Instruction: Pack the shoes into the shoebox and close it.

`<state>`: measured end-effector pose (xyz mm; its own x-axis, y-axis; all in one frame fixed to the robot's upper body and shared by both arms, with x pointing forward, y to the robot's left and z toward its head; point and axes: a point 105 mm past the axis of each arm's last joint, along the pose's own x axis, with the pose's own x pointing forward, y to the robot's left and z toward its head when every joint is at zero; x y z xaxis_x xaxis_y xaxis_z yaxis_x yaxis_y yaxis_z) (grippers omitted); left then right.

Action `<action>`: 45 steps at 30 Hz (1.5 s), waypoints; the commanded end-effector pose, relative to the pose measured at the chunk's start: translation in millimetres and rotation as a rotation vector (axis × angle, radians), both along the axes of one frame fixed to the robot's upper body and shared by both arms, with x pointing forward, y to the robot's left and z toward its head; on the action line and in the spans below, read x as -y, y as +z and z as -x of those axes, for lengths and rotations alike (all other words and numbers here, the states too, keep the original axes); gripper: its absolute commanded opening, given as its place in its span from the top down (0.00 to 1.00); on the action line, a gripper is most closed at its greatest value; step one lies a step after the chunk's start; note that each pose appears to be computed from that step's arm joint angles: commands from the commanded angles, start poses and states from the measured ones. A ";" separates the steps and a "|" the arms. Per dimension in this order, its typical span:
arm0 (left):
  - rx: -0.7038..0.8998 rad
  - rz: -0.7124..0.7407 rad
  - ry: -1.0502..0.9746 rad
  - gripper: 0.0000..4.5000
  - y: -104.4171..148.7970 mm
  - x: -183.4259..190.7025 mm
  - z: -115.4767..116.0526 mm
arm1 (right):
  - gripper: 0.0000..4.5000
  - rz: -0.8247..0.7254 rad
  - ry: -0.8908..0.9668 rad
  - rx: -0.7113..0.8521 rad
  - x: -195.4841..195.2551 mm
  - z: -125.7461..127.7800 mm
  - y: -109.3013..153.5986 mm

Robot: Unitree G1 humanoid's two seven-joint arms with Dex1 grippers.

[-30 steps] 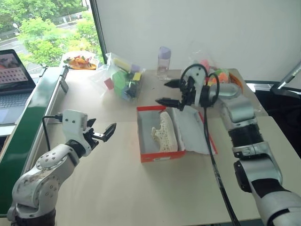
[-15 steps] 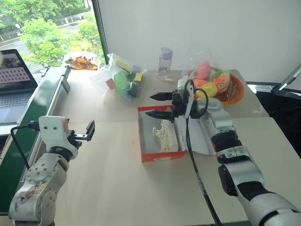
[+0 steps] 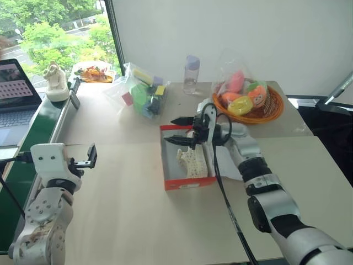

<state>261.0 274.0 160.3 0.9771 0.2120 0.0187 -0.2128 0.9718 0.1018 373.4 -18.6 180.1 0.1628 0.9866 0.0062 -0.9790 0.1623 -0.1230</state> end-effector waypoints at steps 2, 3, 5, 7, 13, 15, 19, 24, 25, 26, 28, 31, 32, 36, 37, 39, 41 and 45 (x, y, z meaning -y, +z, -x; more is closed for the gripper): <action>0.060 0.000 0.065 0.00 8.0 -15.9 4.7 | 0.01 -0.031 0.071 0.073 -11.6 8.0 20.6; 0.065 0.013 0.078 0.00 7.3 -19.3 6.2 | 0.01 -0.032 0.081 0.073 -13.2 9.7 21.1; 0.059 0.013 0.106 0.00 4.4 -26.5 9.3 | 0.01 -0.028 0.095 0.072 -14.8 12.6 20.1; 0.049 0.012 0.144 0.00 0.5 -35.6 12.9 | 0.01 -0.012 0.099 0.079 -15.4 14.3 17.1; 0.022 -0.014 0.225 0.00 -4.2 -66.3 22.6 | 0.01 0.027 0.060 0.097 -16.6 13.5 12.4; 0.031 -0.016 0.251 0.00 -1.2 -78.5 24.1 | 0.01 0.026 0.061 0.098 -18.8 16.0 12.4; 0.016 -0.037 0.290 0.00 0.9 -98.6 23.2 | 0.01 0.034 0.065 0.104 -20.5 21.3 11.4; -0.002 -0.084 0.321 0.00 12.1 -126.7 13.1 | 0.01 0.034 0.043 0.109 -19.7 24.1 11.8; 0.015 -0.083 0.307 0.00 16.8 -127.8 8.6 | 0.01 0.034 0.037 0.110 -18.9 24.5 11.7; 0.029 -0.075 0.295 0.00 20.3 -128.4 4.4 | 0.01 0.034 0.031 0.110 -18.0 24.8 11.5; 0.025 -0.084 0.279 0.00 22.7 -131.4 -1.7 | 0.01 0.034 0.021 0.111 -16.0 25.3 11.4; 0.027 -0.068 0.300 0.00 26.0 -144.1 -4.2 | 0.01 0.033 0.005 0.111 -12.1 26.0 11.2; 0.028 -0.065 0.309 0.00 27.2 -148.7 -4.6 | 0.01 0.033 -0.001 0.111 -11.1 25.9 11.3; 0.006 -0.067 0.312 0.00 25.4 -159.6 -7.5 | 0.01 0.034 -0.016 0.106 -6.0 26.3 10.7; -0.001 -0.057 0.307 0.00 22.9 -160.3 -8.0 | 0.01 0.038 -0.020 0.104 -4.9 26.3 10.0; -0.015 -0.009 0.309 0.00 14.0 -162.0 -7.3 | 0.01 0.042 -0.022 0.102 -4.1 26.7 9.3; -0.029 0.031 0.310 0.00 5.3 -162.4 -6.0 | 0.01 0.042 -0.020 0.103 -4.0 27.5 9.8; -0.066 0.097 0.288 0.00 -12.2 -159.4 -4.8 | 0.01 0.040 -0.014 0.102 -5.3 28.4 11.7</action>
